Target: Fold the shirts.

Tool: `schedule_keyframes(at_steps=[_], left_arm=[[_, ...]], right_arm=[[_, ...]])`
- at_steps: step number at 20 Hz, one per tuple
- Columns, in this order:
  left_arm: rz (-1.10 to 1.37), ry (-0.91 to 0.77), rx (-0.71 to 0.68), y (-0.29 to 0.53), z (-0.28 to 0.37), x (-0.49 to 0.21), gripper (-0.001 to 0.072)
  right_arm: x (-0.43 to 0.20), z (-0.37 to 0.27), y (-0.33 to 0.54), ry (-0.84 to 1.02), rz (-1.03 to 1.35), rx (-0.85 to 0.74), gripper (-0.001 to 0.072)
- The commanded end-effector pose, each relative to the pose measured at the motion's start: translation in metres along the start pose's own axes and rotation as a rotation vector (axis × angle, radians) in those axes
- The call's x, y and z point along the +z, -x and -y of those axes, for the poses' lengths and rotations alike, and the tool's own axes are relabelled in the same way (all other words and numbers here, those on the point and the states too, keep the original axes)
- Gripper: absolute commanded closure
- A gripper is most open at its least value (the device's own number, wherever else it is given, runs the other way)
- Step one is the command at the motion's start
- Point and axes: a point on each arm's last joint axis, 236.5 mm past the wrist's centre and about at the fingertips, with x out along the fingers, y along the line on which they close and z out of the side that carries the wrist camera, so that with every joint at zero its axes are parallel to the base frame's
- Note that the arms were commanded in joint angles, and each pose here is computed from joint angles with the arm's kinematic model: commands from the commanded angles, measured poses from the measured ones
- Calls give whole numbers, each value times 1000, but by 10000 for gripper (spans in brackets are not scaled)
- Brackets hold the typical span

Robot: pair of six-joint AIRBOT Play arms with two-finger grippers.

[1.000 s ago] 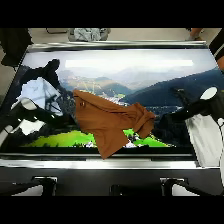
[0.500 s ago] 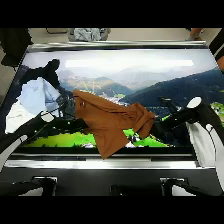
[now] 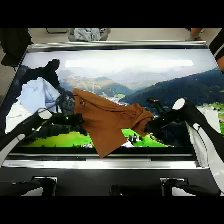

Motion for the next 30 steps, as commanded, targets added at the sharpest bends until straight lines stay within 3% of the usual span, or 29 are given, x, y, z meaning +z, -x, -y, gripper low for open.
schedule_keyframes(at_steps=[1, 4, 7, 13, 16, 21, 25, 30], left_arm=[[325, -221, -57, 104, 52, 86, 677], [780, -298, -53, 293, 96, 155, 678], [1112, -220, -49, 444, 117, 151, 677], [1251, -252, -97, 508, 160, 91, 677], [1141, -273, -73, 485, 159, 74, 677], [896, -284, 77, 409, 101, 72, 678], [644, -164, 72, 307, 40, 47, 678], [594, -123, 39, 241, 23, 69, 678]], right_arm=[[51, 2, 84, 128, 194, -183, 670], [90, 5, 269, 106, 599, -520, 670], [59, -32, 408, 79, 870, -772, 670], [-4, -94, 452, 123, 923, -952, 670], [-47, -86, 427, 25, 750, -961, 668], [-95, -65, 313, -96, 374, -691, 669], [-146, -38, 187, -201, 126, -474, 669], [-143, 5, 130, -251, 103, -440, 668]])
